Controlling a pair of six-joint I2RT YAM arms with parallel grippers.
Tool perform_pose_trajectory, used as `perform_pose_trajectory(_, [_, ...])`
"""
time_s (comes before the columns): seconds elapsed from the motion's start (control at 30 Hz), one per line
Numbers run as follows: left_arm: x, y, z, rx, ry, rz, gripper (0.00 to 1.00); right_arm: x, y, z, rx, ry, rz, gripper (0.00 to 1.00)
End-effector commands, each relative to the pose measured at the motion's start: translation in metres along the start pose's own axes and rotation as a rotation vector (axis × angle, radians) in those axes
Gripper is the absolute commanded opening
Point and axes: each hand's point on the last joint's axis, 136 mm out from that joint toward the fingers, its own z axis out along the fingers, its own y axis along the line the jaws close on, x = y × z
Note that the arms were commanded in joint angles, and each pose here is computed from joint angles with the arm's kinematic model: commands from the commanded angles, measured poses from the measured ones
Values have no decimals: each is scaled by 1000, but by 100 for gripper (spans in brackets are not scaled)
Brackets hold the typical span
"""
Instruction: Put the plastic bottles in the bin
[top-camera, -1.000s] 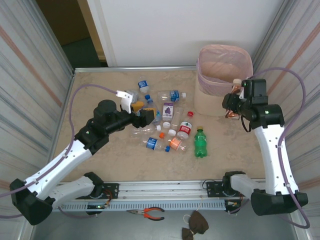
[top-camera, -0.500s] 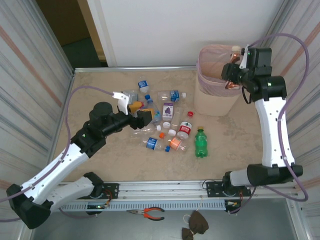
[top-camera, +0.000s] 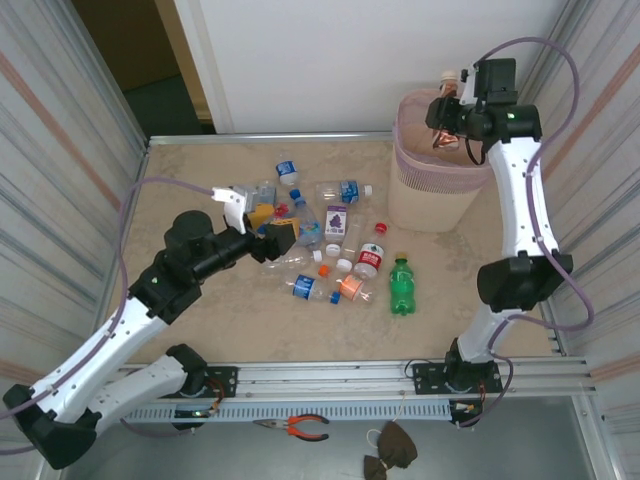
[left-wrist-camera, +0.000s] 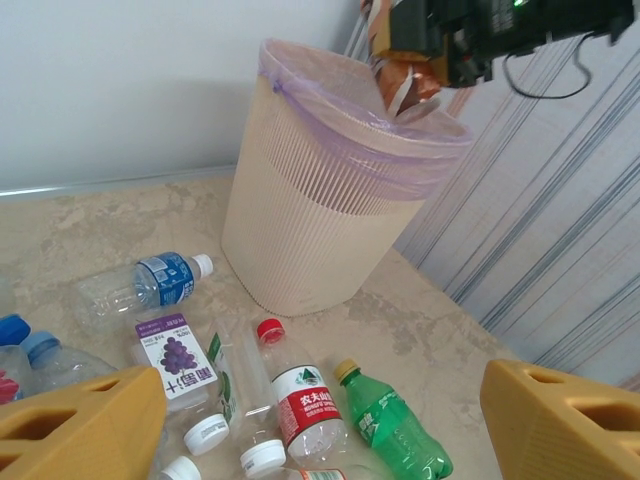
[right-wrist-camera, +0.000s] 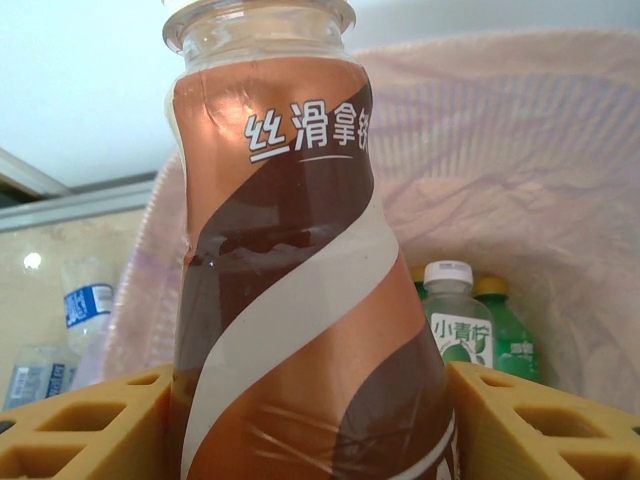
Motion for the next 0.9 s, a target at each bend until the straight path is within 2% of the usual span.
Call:
perform_pose_trajectory(0.0, [1,8,-7,-34,-18,-25,83,5,6,12,-54,46,3,63])
perform_pose_trajectory(0.33, [4,10,-8,-42,-12,-31,82,57,-6,76,-47,252,38,63])
perform_pose_trajectory(0.87, [15,17,-8,-68,18,-48,82,131,-38,154,-6,495,55,65])
